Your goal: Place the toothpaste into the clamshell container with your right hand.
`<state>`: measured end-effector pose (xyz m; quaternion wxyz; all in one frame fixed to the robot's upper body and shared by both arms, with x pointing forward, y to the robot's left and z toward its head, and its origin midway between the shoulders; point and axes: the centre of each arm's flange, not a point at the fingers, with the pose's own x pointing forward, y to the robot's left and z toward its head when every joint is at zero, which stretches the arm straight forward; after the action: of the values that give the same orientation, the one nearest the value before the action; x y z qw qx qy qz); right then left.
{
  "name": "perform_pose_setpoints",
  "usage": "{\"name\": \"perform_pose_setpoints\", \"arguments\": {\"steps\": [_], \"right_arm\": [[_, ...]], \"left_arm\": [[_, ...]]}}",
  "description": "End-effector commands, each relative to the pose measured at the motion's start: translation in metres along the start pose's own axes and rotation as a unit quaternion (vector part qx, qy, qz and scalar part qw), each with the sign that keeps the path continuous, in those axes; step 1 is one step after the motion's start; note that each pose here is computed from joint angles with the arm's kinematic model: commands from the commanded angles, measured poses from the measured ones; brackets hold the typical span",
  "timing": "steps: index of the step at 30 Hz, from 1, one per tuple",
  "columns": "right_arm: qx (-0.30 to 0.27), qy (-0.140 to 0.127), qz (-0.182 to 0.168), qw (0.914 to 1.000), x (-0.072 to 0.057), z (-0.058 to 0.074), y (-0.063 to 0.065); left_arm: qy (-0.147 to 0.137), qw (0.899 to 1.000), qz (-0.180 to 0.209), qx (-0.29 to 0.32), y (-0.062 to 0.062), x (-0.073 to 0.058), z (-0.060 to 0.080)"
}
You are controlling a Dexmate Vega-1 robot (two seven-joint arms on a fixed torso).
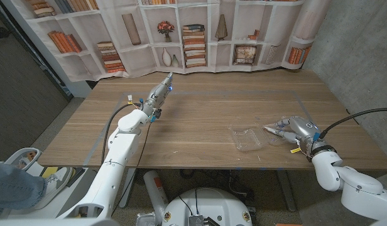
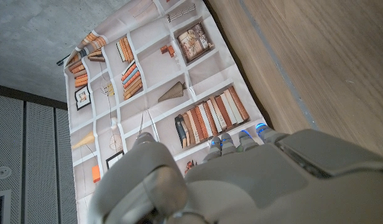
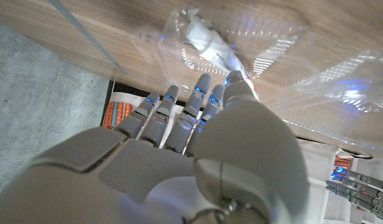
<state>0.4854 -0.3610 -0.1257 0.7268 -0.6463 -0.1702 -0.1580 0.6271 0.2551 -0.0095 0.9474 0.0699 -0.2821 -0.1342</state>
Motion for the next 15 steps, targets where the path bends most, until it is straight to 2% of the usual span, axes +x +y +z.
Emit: {"name": "perform_pose_setpoints", "arguments": {"steps": [1, 15], "right_arm": [[-0.004, 0.003, 0.006, 1.0000, -0.002, 0.001, 0.001], [-0.008, -0.001, -0.004, 1.0000, -0.002, 0.004, -0.011]], "left_arm": [[0.001, 1.000, -0.002, 0.001, -0.002, 0.002, 0.000], [-0.004, 1.000, -0.004, -0.003, 0.000, 0.004, 0.001]]}}
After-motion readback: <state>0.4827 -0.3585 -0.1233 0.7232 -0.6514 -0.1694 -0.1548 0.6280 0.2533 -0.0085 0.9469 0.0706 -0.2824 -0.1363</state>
